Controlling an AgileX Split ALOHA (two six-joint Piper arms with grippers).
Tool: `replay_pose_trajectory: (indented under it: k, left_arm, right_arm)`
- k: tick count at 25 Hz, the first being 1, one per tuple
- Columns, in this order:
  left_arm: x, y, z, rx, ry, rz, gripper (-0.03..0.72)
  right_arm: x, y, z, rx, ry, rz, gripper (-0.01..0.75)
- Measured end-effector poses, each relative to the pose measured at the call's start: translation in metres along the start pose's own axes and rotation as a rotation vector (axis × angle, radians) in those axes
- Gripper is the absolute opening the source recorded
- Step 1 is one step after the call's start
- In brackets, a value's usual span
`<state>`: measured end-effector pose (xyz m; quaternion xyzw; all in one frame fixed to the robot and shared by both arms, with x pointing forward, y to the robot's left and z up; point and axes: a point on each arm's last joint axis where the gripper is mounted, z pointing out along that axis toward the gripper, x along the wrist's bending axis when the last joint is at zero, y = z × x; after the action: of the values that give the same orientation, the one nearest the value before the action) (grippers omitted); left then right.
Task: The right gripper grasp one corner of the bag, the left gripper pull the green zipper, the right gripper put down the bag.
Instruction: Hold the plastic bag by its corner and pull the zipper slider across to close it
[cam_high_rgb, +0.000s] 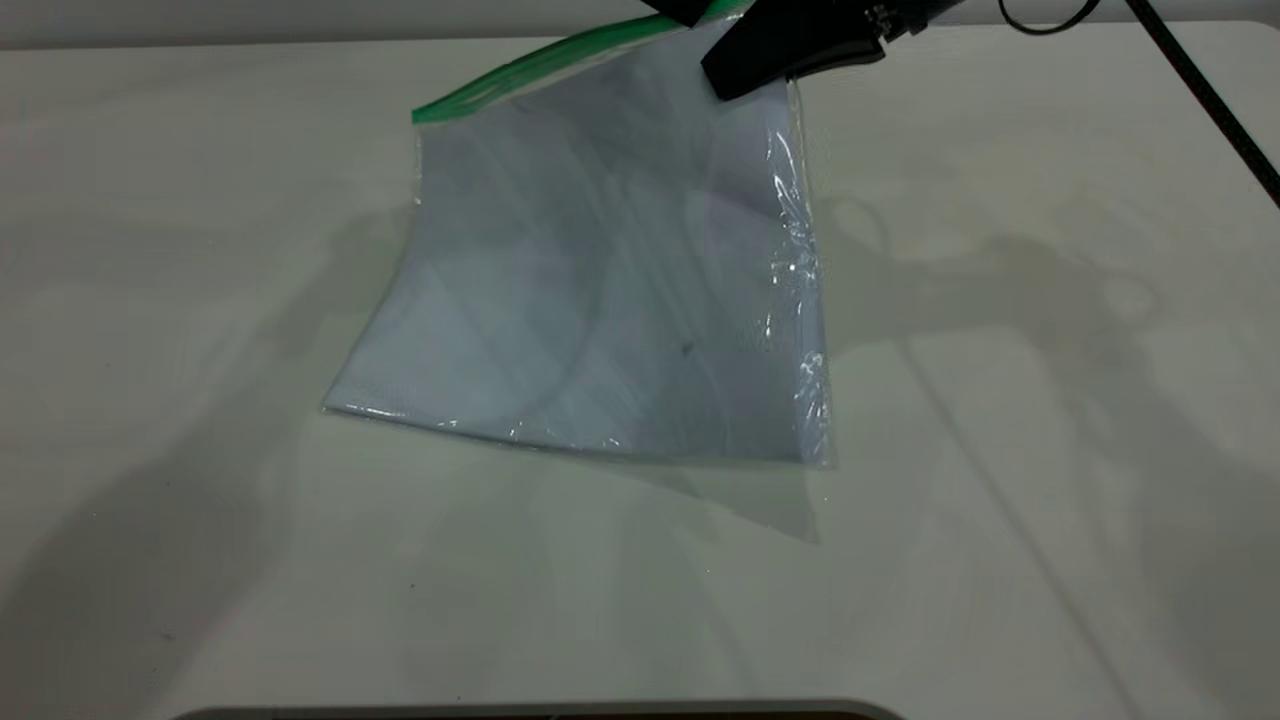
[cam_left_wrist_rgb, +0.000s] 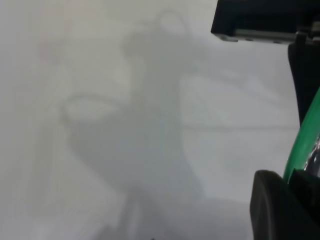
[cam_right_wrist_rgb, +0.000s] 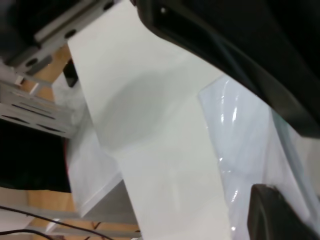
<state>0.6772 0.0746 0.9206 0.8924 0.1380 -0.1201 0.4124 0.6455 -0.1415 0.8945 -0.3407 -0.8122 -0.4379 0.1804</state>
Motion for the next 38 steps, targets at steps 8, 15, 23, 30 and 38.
replay_pose_trajectory:
  k: [8, 15, 23, 30, 38]
  left_arm:
    - [0.001, 0.003, -0.002, -0.037, 0.006, 0.003, 0.065]
    - [0.009, -0.002, -0.013, -0.053, 0.027, -0.015, 0.065]
    - [0.017, -0.013, -0.022, 0.011, 0.06, 0.002, 0.065]
    - [0.021, -0.019, -0.028, 0.047, 0.076, 0.011, 0.067]
    - [0.027, -0.029, -0.032, 0.072, 0.081, 0.002, 0.07]
  right_arm:
    - [0.003, 0.007, -0.017, -0.017, -0.038, -0.032, 0.033]
    - [0.001, 0.01, -0.03, -0.057, -0.039, -0.017, 0.033]
    - [0.0, 0.014, -0.033, -0.11, -0.03, -0.011, 0.033]
    - [0.0, 0.017, -0.034, -0.144, -0.024, 0.0, 0.033]
    - [0.0, 0.019, -0.034, -0.164, -0.024, -0.003, 0.033]
